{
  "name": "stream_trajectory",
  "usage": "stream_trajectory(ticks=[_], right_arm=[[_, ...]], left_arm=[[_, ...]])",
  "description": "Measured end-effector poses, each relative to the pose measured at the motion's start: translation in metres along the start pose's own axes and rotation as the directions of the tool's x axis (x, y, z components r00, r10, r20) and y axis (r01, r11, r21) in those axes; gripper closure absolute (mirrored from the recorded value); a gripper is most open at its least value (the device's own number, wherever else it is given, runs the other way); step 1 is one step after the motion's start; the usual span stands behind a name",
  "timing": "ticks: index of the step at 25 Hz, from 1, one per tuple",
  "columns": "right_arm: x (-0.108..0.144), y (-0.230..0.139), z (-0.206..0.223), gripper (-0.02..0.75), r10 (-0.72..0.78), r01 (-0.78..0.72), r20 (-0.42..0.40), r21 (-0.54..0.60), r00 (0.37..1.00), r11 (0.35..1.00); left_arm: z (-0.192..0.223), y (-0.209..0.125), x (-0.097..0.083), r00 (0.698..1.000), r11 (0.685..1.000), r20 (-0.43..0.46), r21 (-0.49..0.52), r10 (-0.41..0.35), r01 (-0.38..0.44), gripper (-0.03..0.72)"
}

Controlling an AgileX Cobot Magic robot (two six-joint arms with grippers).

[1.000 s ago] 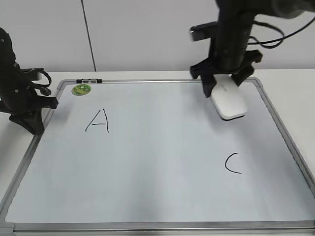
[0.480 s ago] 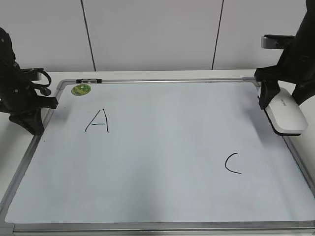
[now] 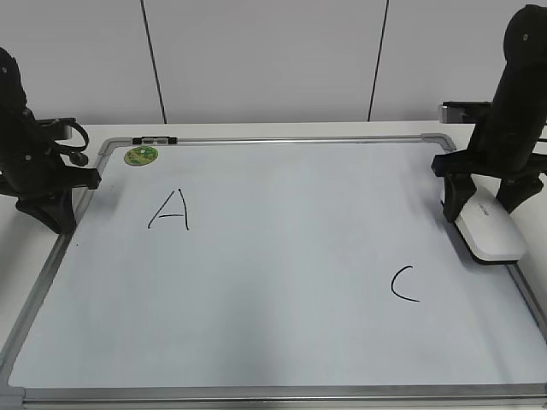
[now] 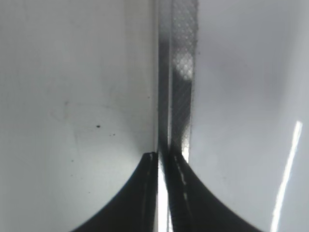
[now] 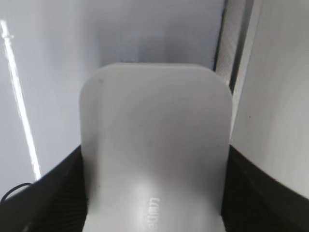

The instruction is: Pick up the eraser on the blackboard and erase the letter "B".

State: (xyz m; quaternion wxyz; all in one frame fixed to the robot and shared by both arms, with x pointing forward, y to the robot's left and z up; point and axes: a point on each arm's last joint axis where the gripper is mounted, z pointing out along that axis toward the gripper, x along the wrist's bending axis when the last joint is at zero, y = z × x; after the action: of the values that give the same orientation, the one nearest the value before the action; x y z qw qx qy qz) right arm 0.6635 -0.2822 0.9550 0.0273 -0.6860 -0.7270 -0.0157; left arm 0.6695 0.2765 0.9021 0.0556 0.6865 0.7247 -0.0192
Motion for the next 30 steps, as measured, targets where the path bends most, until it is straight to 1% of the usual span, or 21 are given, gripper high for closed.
stream_trajectory(ticks=[8,13,22,26,30], right_arm=[[-0.007,0.0,0.001,0.214,-0.02,0.02,0.06,0.006,0.998,1.0],[-0.007,0.0,0.001,0.214,-0.022,0.022,0.061,0.001,0.998,1.0],[-0.007,0.008,0.003,0.214,-0.022,0.027,0.065,-0.083,0.998,0.996],[-0.005,0.01,0.008,0.214,-0.013,0.016,0.042,-0.079,0.999,0.997],[-0.005,0.012,0.023,0.214,-0.006,0.008,0.027,-0.047,1.0,0.999]], left_arm=[[0.0,0.0,0.0,1.0,1.0,0.0,0.0,0.0,0.0,0.633],[0.0,0.0,0.0,1.0,1.0,0.0,0.0,0.0,0.0,0.633],[0.0,0.0,0.0,1.0,1.0,0.0,0.0,0.0,0.0,0.633],[0.0,0.0,0.0,1.0,1.0,0.0,0.0,0.0,0.0,0.633],[0.0,0.0,0.0,1.0,1.0,0.0,0.0,0.0,0.0,0.633]])
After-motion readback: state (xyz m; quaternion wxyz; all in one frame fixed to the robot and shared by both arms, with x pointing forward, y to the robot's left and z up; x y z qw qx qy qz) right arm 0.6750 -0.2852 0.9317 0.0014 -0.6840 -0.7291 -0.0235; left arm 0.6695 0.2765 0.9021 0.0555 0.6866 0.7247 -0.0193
